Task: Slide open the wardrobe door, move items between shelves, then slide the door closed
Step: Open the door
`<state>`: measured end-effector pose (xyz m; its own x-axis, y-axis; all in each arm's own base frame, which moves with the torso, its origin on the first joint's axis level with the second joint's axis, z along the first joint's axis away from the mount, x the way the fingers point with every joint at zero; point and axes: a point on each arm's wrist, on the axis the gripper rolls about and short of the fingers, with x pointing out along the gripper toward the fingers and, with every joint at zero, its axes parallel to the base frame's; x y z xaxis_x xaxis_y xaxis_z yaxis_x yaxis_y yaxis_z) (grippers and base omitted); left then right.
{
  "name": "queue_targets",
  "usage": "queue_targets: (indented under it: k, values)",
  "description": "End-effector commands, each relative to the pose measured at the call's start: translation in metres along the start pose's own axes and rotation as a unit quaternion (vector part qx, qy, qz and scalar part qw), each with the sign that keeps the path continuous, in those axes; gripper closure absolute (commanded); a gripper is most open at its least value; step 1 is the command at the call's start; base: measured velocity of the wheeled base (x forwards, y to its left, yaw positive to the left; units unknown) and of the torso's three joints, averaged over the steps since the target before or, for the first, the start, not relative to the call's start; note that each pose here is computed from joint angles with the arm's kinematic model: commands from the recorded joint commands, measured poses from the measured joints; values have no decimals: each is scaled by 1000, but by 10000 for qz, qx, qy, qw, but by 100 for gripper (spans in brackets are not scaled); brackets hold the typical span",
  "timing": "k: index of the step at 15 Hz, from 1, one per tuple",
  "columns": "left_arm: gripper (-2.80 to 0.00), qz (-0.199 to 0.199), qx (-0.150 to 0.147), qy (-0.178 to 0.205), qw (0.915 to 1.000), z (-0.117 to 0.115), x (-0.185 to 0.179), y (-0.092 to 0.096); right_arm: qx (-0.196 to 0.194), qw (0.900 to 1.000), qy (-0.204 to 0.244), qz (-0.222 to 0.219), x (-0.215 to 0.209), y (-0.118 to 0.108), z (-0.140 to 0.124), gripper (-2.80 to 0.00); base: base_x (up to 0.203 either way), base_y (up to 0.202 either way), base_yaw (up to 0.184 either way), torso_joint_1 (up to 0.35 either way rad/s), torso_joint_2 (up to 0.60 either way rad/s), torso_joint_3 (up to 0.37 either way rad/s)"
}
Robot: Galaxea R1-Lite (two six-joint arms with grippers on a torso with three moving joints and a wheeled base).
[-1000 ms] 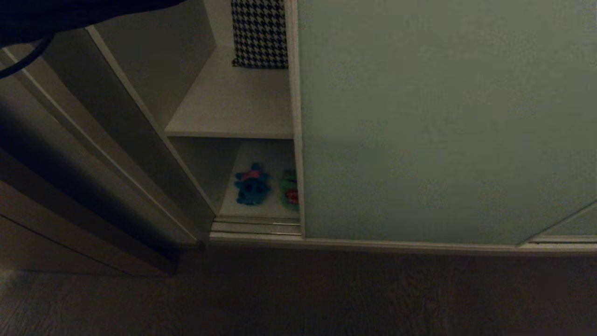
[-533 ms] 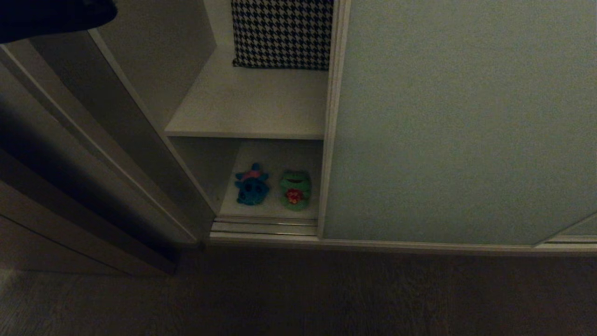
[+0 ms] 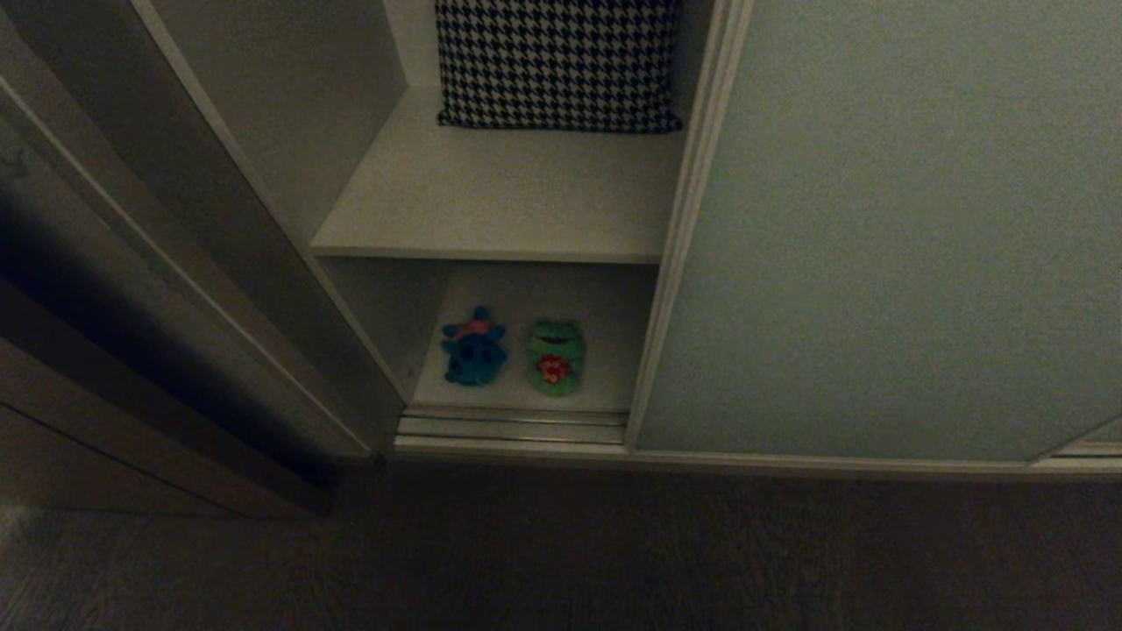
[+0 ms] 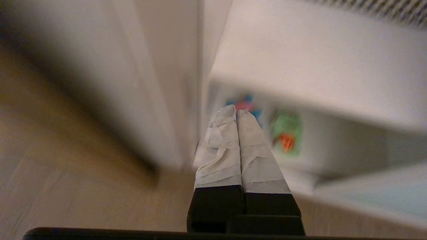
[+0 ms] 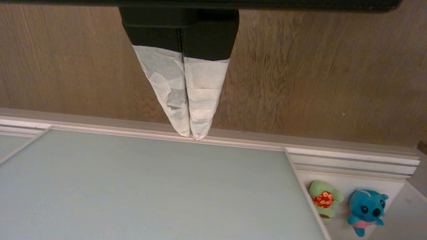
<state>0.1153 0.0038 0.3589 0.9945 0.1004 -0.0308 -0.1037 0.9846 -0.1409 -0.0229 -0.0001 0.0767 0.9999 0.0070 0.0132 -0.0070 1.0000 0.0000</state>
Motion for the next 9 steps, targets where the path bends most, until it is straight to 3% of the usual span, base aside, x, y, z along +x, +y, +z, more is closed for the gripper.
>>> queue_targets:
  k: [1, 4, 7, 9]
  values:
    - [0, 16, 17, -315, 9995, -14, -62, 8, 0, 10000, -11, 3, 0, 0, 0, 0, 0, 0, 0, 0, 0, 0]
    - [0, -97, 209, 34, 9997, -63, -119, 18, 0, 10000, -11, 3, 0, 0, 0, 0, 0, 0, 0, 0, 0, 0]
    - [0, -112, 529, 646, 9964, -131, -139, 28, 0, 10000, -11, 3, 0, 0, 0, 0, 0, 0, 0, 0, 0, 0]
    - [0, -186, 775, 787, 9937, -174, -147, 34, 0, 10000, -11, 3, 0, 0, 0, 0, 0, 0, 0, 0, 0, 0]
